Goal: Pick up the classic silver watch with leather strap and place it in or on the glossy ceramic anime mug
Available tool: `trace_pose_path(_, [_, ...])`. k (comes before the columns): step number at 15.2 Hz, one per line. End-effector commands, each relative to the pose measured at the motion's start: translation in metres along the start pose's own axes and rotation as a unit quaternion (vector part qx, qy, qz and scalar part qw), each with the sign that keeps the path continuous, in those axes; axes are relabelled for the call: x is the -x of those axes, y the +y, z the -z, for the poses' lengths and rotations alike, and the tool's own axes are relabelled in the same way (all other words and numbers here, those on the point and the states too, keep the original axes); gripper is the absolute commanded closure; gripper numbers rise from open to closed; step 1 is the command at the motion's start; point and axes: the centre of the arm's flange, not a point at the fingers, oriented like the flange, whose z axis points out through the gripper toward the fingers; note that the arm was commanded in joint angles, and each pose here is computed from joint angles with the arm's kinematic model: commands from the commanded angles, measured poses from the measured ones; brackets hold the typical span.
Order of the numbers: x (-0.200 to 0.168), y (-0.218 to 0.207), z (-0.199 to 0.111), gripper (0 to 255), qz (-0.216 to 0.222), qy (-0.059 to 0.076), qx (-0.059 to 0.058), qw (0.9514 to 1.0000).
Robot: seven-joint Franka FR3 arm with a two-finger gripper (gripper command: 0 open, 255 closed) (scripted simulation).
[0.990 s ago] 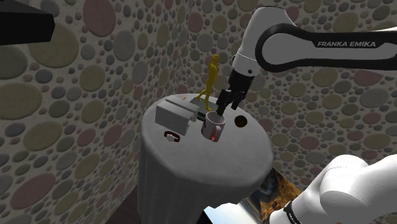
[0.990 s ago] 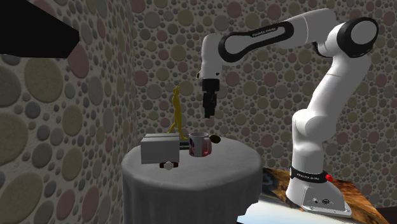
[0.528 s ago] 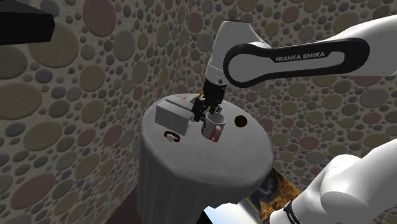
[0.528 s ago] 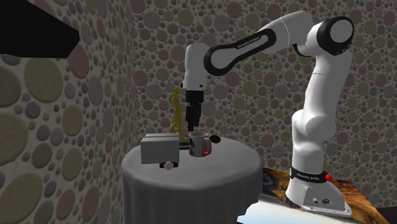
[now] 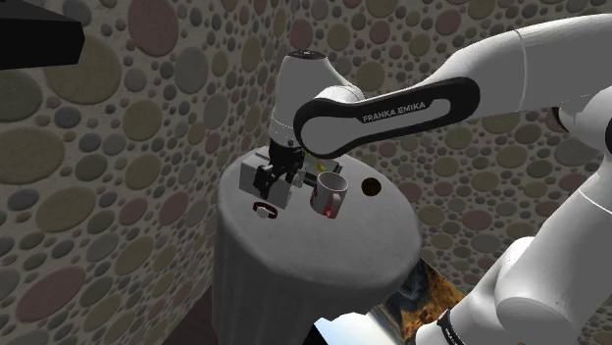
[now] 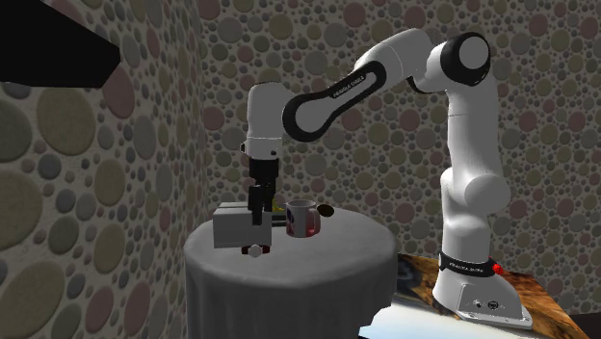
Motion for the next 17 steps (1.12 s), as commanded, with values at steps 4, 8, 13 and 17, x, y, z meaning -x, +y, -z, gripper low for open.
trace_pose_path(4, [-0.035, -0.036, -0.031, 0, 0.02, 0.007, 0.012, 0.9997])
trace_pose_path(8, [-0.035, -0.036, -0.052, 0, 0.02, 0.007, 0.012, 0.9997])
trace_pose_path(13, [-0.036, -0.035, -0.071, 0, 0.02, 0.007, 0.012, 0.9997])
trace_pose_path(17, [-0.036, -0.035, -0.071, 0, 0.02, 0.007, 0.012, 0.9997])
